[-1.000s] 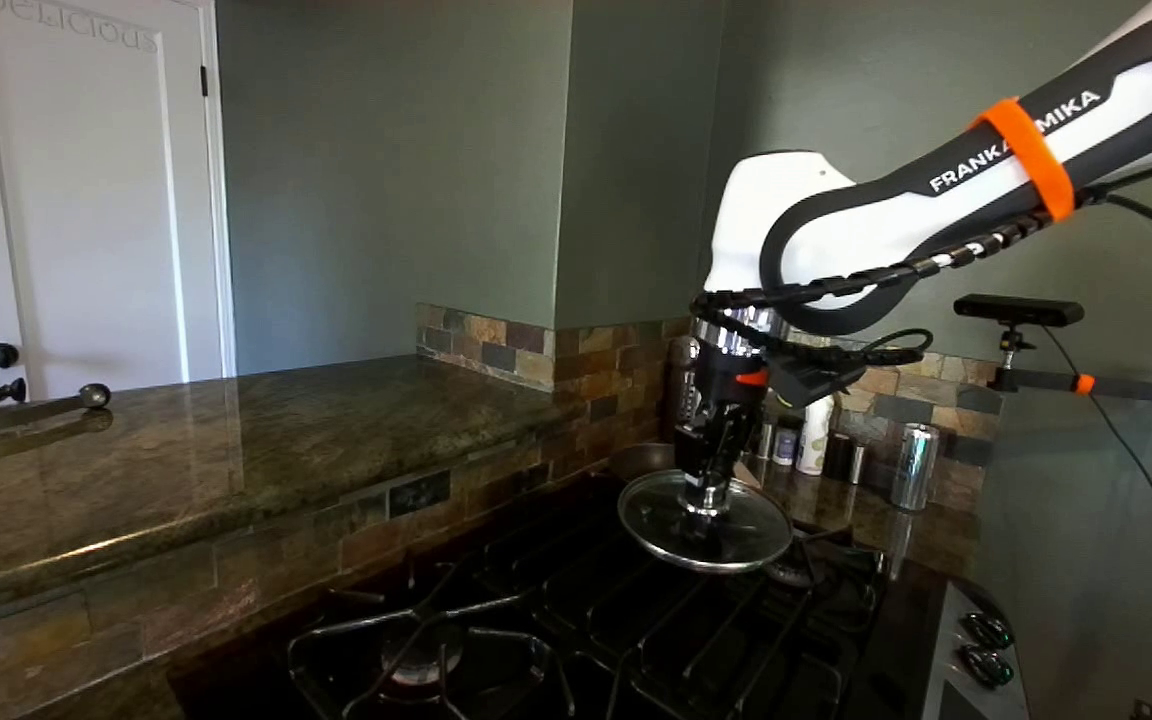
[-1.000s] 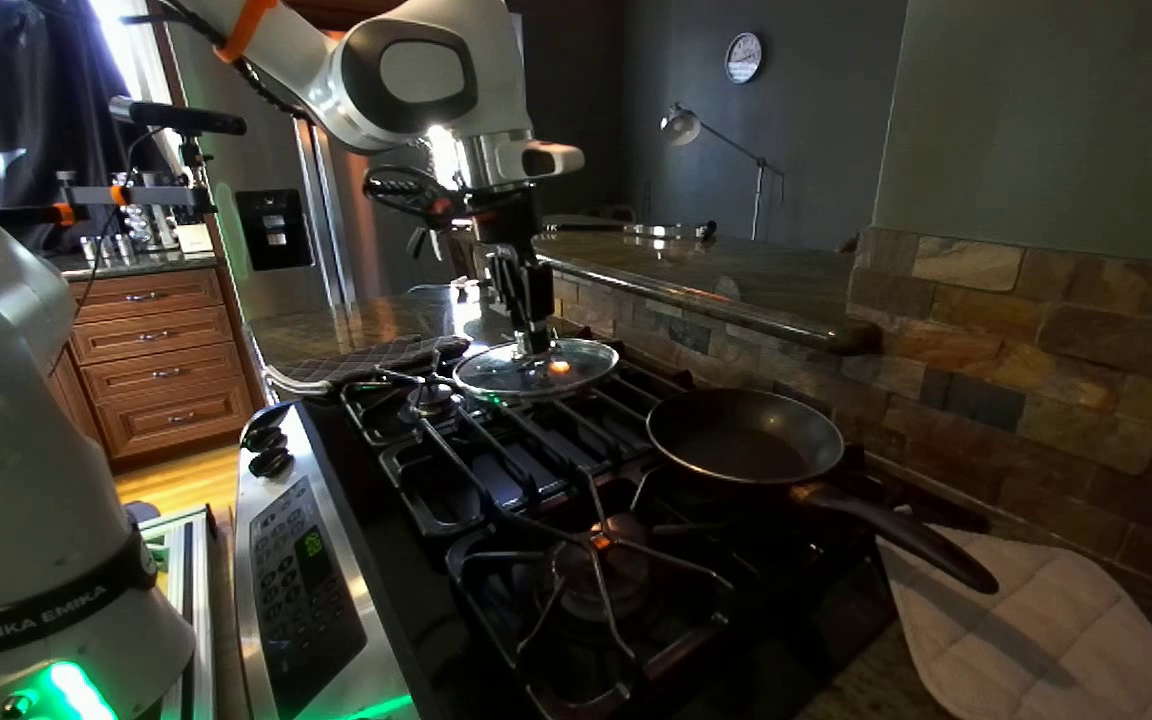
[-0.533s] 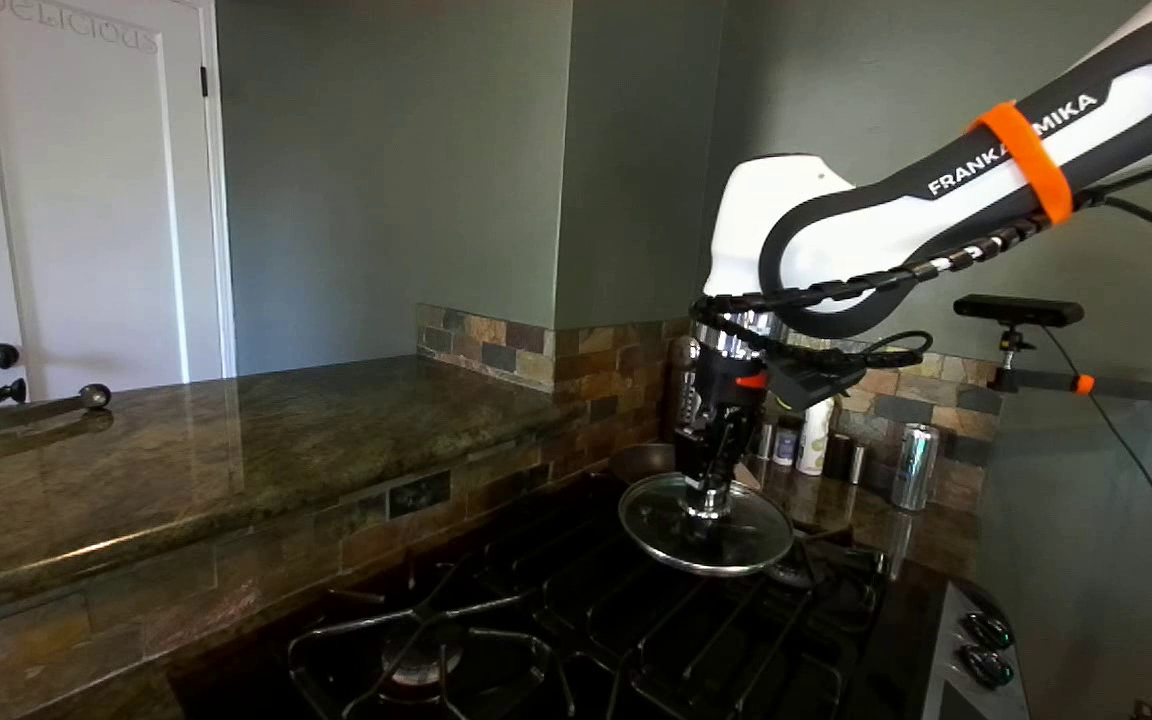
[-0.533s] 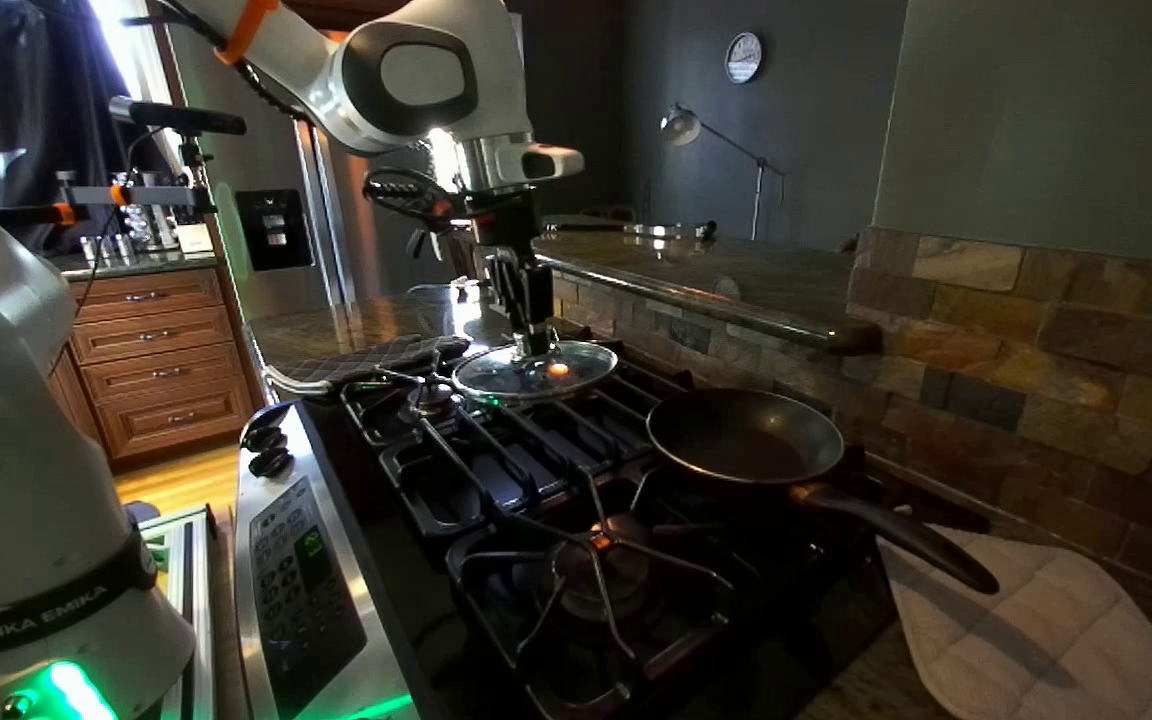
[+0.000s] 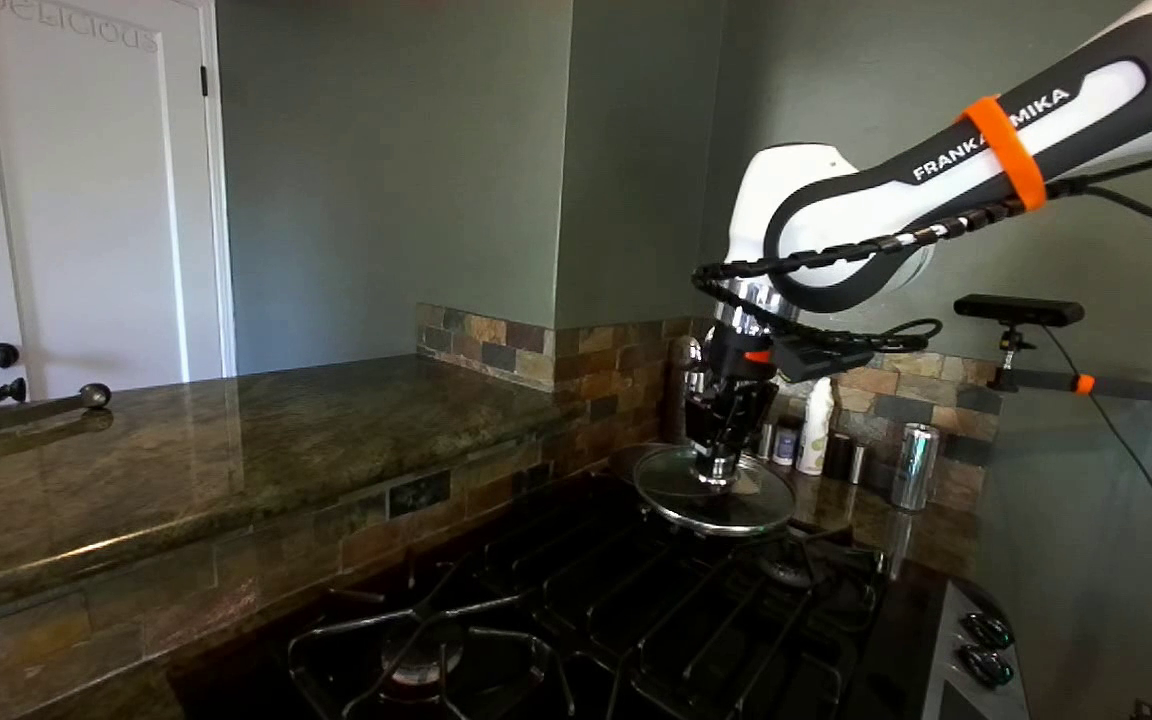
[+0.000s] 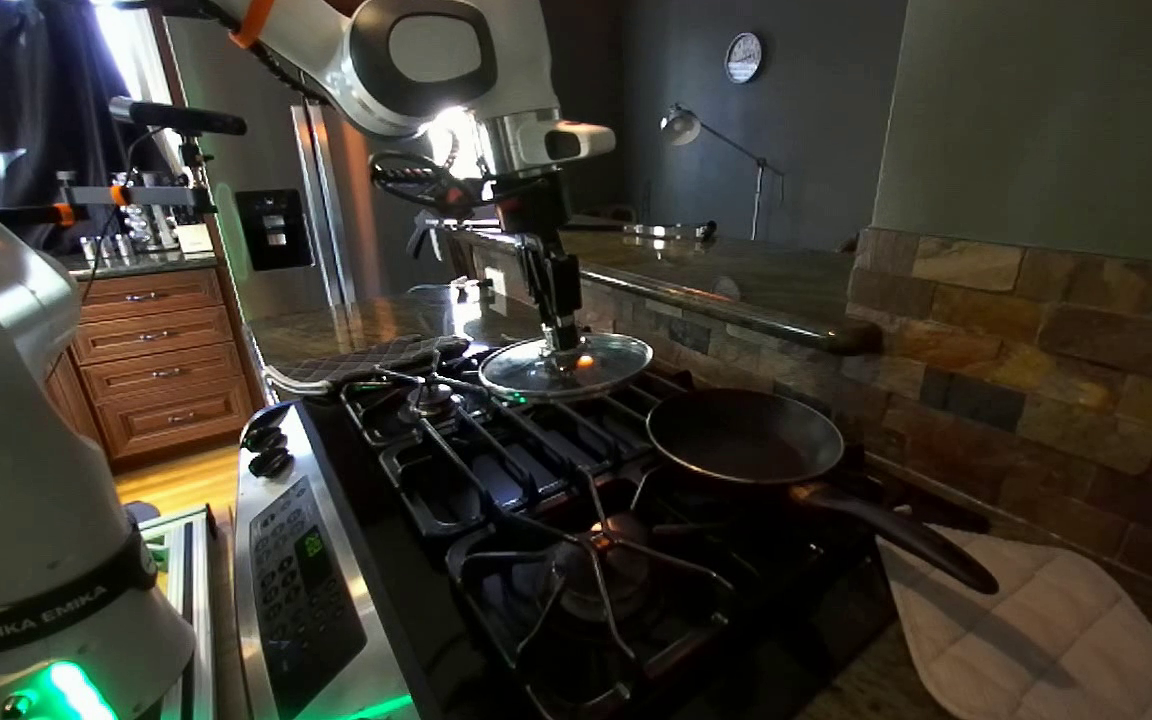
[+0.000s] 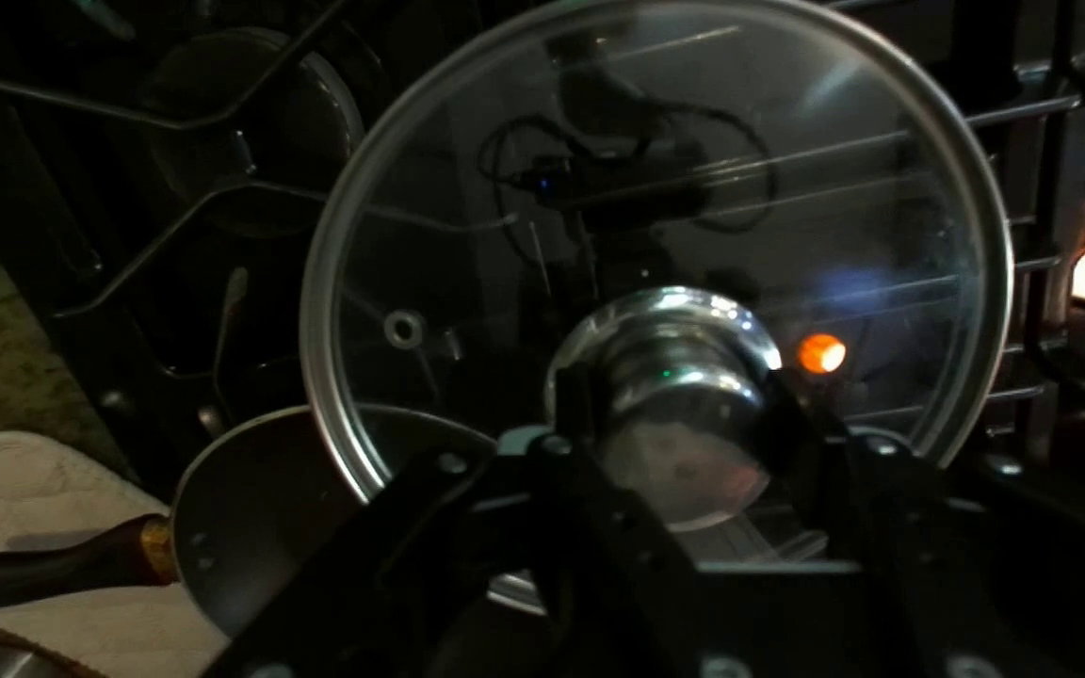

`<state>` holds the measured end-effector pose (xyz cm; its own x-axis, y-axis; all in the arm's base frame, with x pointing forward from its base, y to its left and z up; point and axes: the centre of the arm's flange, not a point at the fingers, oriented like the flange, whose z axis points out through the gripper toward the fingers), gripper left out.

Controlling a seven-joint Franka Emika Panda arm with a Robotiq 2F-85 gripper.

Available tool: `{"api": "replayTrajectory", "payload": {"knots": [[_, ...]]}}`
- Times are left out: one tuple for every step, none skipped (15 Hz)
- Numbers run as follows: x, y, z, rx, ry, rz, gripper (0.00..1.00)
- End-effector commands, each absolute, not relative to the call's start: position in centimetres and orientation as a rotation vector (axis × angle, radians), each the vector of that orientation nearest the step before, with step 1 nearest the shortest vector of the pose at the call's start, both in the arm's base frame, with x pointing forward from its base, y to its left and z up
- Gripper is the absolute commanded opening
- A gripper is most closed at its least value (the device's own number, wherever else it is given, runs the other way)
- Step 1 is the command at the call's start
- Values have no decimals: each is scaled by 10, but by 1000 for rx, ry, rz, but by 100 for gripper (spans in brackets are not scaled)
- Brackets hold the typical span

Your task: Put the lid on the pan

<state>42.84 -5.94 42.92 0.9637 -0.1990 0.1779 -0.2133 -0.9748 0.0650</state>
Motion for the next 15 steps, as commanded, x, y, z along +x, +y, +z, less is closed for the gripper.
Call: {"api": "replayTrajectory", "payload": {"knots": [[443,-86,441,3002,-458,305,23],[447,-96,443,2997,-501,309,23],[451,-104,442,2993,-545,313,23],[455,-114,444,2992,-583,314,23],[459,-123,446,2988,-619,316,23],[463,-130,444,2981,-655,314,23],[466,-139,447,2975,-694,311,23],[471,-146,447,2969,-729,316,23],[476,-153,448,2963,-762,323,23],[482,-159,450,2956,-793,325,23],[489,-164,449,2954,-818,334,23],[496,-170,450,2945,-834,337,23],[503,-175,449,2939,-860,330,23],[509,-178,450,2938,-875,328,23],[515,-181,447,2933,-889,331,23]]}}
